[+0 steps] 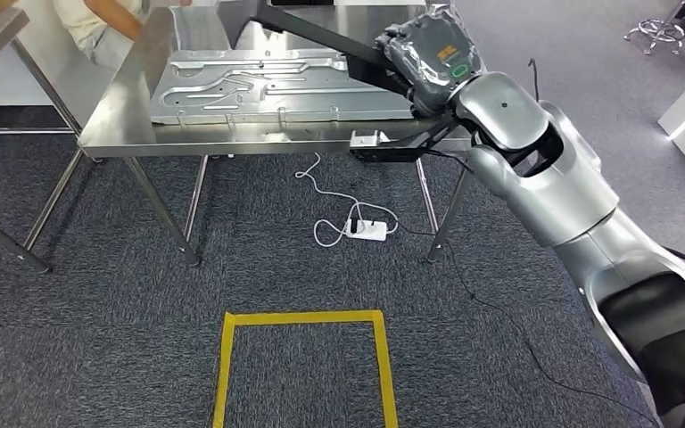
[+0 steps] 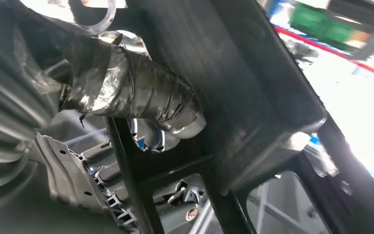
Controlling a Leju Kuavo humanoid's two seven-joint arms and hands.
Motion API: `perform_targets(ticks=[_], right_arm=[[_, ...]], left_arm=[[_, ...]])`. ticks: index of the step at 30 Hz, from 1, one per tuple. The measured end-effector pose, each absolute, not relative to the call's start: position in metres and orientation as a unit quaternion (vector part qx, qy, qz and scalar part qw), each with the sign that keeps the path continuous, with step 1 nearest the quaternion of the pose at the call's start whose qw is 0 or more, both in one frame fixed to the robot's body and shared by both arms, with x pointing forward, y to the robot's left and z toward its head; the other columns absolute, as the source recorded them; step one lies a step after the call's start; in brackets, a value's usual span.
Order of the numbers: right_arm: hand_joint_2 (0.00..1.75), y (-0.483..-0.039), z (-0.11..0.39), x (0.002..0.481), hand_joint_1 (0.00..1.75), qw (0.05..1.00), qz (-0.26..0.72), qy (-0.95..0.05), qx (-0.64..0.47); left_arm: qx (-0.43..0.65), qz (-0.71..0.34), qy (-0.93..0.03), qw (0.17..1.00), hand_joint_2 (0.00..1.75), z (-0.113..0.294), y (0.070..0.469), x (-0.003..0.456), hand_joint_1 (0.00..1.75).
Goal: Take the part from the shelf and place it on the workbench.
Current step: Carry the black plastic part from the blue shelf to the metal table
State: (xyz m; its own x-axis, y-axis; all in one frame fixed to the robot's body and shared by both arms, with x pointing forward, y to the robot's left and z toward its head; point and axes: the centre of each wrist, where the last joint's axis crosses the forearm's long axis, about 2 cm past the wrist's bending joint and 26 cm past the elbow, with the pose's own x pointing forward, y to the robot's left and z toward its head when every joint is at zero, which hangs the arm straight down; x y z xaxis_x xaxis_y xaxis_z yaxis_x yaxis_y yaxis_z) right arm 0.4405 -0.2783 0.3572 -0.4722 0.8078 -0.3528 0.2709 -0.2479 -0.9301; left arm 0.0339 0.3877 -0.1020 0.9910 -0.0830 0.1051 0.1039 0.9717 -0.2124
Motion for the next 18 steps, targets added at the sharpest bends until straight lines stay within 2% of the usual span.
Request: perform_targets(ticks=[8,18], right_arm=[[1.75,-0.26,0.378,0.45,1.75,0.198,0.641,-0.568,-0.476],[1.75,-0.217,0.363,0.453,1.75,0.189,0.673,-0.545,-0.464]], left_arm=[[-0.109,-0.044,-0.07,0.991,1.75,-0.102,0.384,0.042,0.0],[-0.105,-0.031,-0.064,0.992,1.75,-0.103,0.389,0.022,0.0]])
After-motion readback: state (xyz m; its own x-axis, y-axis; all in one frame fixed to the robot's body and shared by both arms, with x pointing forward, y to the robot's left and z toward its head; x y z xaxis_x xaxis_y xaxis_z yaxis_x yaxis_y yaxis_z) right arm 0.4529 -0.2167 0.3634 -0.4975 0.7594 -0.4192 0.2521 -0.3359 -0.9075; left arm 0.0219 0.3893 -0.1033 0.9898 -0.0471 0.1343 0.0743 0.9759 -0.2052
